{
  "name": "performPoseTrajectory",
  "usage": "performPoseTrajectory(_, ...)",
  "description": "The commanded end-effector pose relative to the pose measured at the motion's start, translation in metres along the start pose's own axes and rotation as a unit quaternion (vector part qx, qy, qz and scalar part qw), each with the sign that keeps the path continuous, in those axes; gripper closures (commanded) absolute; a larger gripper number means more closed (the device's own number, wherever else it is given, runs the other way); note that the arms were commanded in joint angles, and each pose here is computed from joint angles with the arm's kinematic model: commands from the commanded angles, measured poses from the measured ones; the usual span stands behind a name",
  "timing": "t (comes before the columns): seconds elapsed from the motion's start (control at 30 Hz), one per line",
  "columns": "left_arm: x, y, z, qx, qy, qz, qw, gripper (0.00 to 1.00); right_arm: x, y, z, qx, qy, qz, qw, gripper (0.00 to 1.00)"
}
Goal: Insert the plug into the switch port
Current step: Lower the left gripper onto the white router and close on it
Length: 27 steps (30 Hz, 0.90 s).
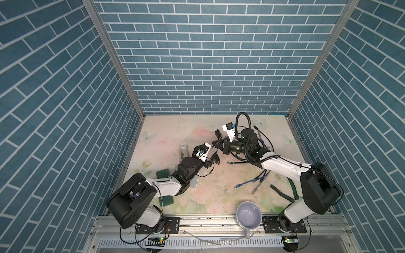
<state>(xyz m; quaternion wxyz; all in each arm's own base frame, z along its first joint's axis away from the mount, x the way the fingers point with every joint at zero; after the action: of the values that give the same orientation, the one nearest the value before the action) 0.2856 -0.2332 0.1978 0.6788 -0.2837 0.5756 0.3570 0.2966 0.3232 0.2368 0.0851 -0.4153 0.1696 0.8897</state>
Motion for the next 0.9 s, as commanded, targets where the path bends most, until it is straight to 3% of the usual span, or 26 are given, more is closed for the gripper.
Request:
performPoseTrajectory(0.0, 0.011, 0.005, 0.006, -0.018, 0.015, 0.074, 0.997, 0.0, 0.001, 0.006, -0.008, 0.041, 0.022, 0.0, 0.999, 1.0)
performPoseTrajectory(0.23, 0.021, 0.025, 0.015, -0.045, 0.05, 0.184, 0.981, 0.01, 0.005, 0.013, -0.022, 0.105, 0.053, 0.026, 0.993, 1.0)
performPoseTrajectory(0.4, 0.045, 0.041, 0.019, -0.074, 0.075, 0.322, 0.941, 0.0, 0.008, 0.02, -0.029, 0.14, 0.067, 0.037, 0.987, 1.0)
performPoseTrajectory(0.63, 0.074, 0.079, 0.014, -0.111, 0.168, 0.408, 0.891, 0.01, 0.016, 0.03, -0.038, 0.175, 0.079, 0.056, 0.98, 1.0)
performPoseTrajectory(0.77, 0.086, 0.1, 0.013, -0.125, 0.184, 0.464, 0.858, 0.03, 0.02, 0.033, -0.039, 0.179, 0.082, 0.064, 0.978, 1.0)
performPoseTrajectory(0.87, 0.092, 0.108, 0.008, -0.121, 0.2, 0.484, 0.844, 0.04, 0.024, 0.033, -0.039, 0.176, 0.082, 0.069, 0.979, 1.0)
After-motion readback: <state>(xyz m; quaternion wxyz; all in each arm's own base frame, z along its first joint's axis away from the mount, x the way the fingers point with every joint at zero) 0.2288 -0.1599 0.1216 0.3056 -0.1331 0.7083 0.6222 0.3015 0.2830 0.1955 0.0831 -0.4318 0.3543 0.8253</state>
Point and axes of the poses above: each gripper's point midway between its finger pads, its own y axis back along the fingers, its own z axis along the line the jaws close on, x = y × z, the point moved 4 cm from there along y, back along the fingers, and after that the axes turned 3 degrees about -y, right-handed, at the moved point
